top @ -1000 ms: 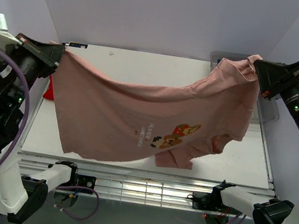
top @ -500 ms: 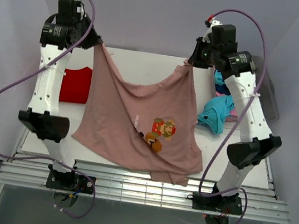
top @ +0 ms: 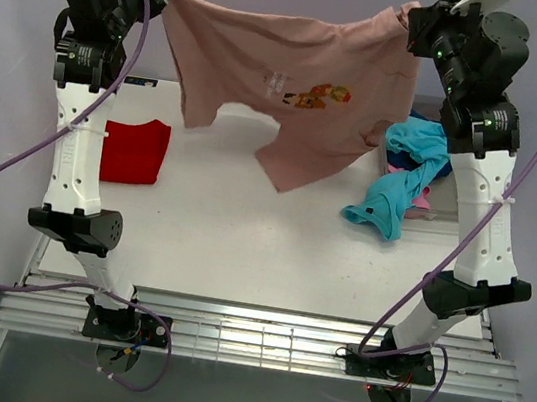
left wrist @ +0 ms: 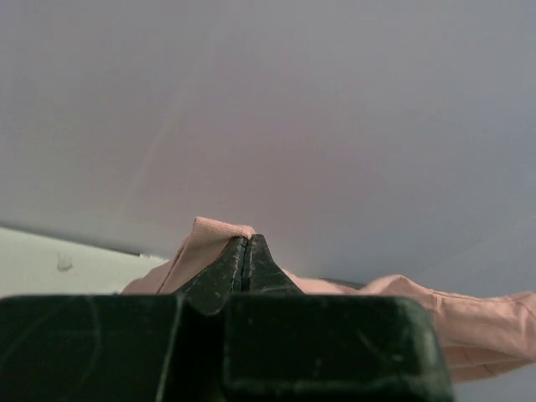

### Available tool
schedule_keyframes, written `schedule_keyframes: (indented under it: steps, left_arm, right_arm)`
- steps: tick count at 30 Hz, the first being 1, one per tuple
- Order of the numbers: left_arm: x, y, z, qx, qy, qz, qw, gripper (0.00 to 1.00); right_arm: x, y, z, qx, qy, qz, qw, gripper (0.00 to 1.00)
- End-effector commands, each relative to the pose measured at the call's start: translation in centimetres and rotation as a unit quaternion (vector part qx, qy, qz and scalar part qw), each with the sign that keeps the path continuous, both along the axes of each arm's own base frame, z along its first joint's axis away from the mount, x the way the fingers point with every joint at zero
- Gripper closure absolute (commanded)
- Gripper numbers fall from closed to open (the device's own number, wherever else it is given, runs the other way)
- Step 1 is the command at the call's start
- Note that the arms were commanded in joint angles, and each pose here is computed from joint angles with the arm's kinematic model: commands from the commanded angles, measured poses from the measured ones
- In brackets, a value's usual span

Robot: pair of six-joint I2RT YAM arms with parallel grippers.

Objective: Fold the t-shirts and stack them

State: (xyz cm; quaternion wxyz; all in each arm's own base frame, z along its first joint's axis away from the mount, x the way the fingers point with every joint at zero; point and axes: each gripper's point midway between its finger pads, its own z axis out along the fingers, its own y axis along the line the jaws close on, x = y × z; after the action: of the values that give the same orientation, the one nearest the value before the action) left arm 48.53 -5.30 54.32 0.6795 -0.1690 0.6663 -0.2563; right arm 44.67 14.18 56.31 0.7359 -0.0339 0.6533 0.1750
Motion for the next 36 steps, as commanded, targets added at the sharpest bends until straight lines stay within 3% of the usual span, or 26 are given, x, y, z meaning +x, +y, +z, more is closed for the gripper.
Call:
schedule_keyframes:
  steps: [1,4,8,9,10,14,15,19,26,36]
  left_arm:
    - [-3.6,1.1,6.5,0.032,-0.105,0.023,0.994,1.0]
    - [-2.7,1.2,4.2,0.054,-0.082,0.022,0.995,1.0]
    - [-1.6,1.6,-1.2,0.091,-0.03,0.027,0.995,1.0]
    - [-1.8,1.7,-5.6,0.099,0.012,0.026,0.995,1.0]
    - [-2.1,1.9,-6.7,0.104,0.007,0.029,0.994,1.0]
    - [-6.4,2.5,-18.6,0.132,0.098,0.028,0.986,1.0]
    - [-6.5,2.5,-18.7,0.134,0.1,0.028,0.986,1.0]
    - [-11.4,1.8,-26.5,0.138,0.183,-0.004,0.973,1.0]
    - [-15.7,0.1,-31.5,0.141,0.263,-0.045,0.953,1.0]
    - [-20.2,2.4,-36.7,0.144,0.413,0.003,0.899,1.0]
  right_arm:
    - [-2.8,-0.8,7.5,0.0,-0.138,0.0,0.99,0.92]
    - [-2.8,-0.2,5.9,-0.019,-0.121,0.018,0.992,0.92]
    - [-2.0,1.9,-3.1,-0.058,-0.025,0.074,0.995,0.92]
    - [-2.2,2.4,-5.0,-0.065,-0.007,0.091,0.994,0.92]
    - [-2.3,2.5,-6.6,-0.071,0.009,0.097,0.993,0.92]
    - [-4.4,2.4,-15.1,-0.098,0.093,0.119,0.984,0.92]
    - [-4.9,2.3,-16.1,-0.104,0.104,0.12,0.982,0.92]
    - [-8.0,1.7,-20.0,-0.124,0.159,0.127,0.971,0.92]
    - [-14.0,2.4,-23.9,-0.145,0.249,0.162,0.944,0.92]
    - [-24.8,4.6,-35.4,-0.129,0.414,0.208,0.877,0.92]
